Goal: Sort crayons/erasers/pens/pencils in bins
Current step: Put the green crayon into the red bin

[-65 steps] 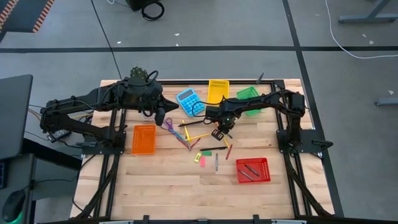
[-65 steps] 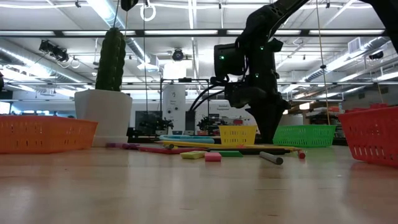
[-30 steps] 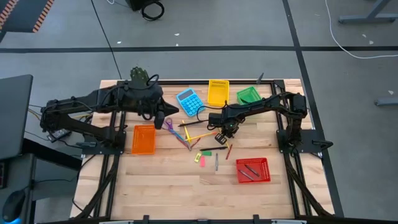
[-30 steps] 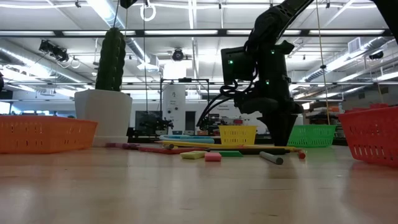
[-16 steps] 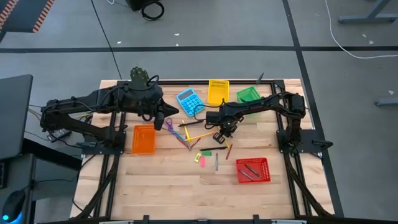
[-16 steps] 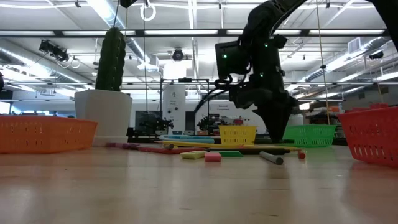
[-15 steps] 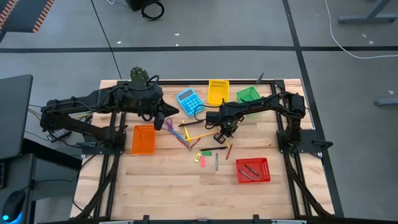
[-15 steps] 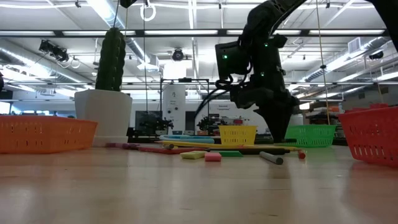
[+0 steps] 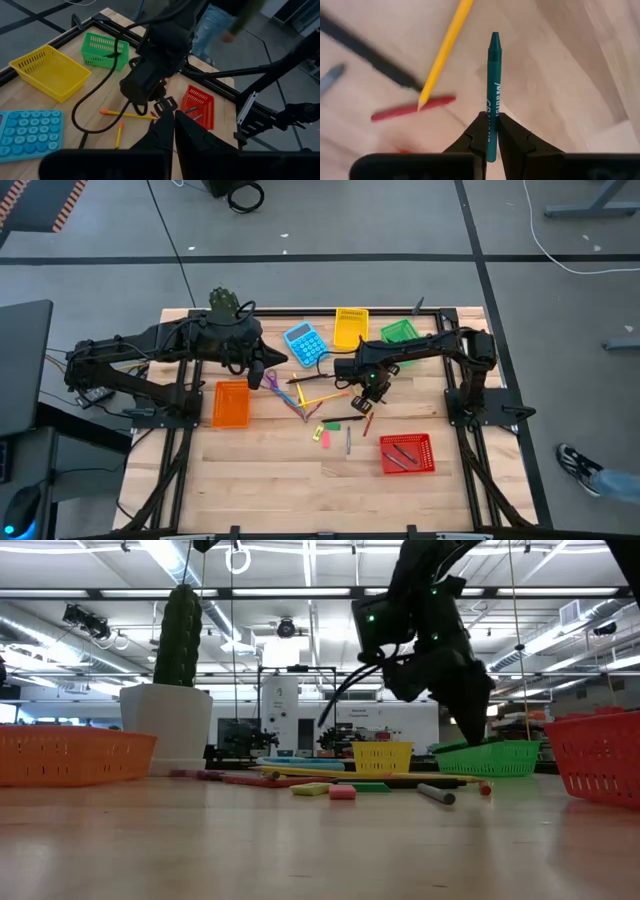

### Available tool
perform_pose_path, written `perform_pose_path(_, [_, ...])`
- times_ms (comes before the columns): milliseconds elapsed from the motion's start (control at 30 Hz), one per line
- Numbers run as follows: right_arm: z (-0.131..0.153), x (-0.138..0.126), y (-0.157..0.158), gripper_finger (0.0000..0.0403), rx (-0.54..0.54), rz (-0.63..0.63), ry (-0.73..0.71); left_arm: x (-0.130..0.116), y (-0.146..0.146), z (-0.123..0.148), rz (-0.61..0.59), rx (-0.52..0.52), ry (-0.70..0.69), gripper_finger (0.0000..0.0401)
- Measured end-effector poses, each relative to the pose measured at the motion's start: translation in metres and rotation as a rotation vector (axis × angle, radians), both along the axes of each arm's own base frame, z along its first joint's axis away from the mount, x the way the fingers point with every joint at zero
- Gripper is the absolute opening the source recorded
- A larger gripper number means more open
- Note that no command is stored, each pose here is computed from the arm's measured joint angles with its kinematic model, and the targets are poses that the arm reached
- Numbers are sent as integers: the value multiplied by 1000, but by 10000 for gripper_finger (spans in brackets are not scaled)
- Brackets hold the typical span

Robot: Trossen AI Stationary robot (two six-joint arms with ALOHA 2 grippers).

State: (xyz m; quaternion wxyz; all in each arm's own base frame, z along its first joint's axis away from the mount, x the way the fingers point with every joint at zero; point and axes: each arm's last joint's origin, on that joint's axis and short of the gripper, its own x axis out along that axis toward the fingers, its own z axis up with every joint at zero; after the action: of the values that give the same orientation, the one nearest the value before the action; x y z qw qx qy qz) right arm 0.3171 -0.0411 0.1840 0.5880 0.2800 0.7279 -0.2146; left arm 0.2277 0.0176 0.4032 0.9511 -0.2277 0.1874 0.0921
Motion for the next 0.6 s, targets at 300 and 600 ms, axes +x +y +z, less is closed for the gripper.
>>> perform_pose_path(300, [41,-18,19,39,-22,-55,-69,0,0,-1,-1,2,7,22])
perform_pose_path(600, [88,-48,59,39,5,-167,-152,0,0,-1,-14,33,11,23])
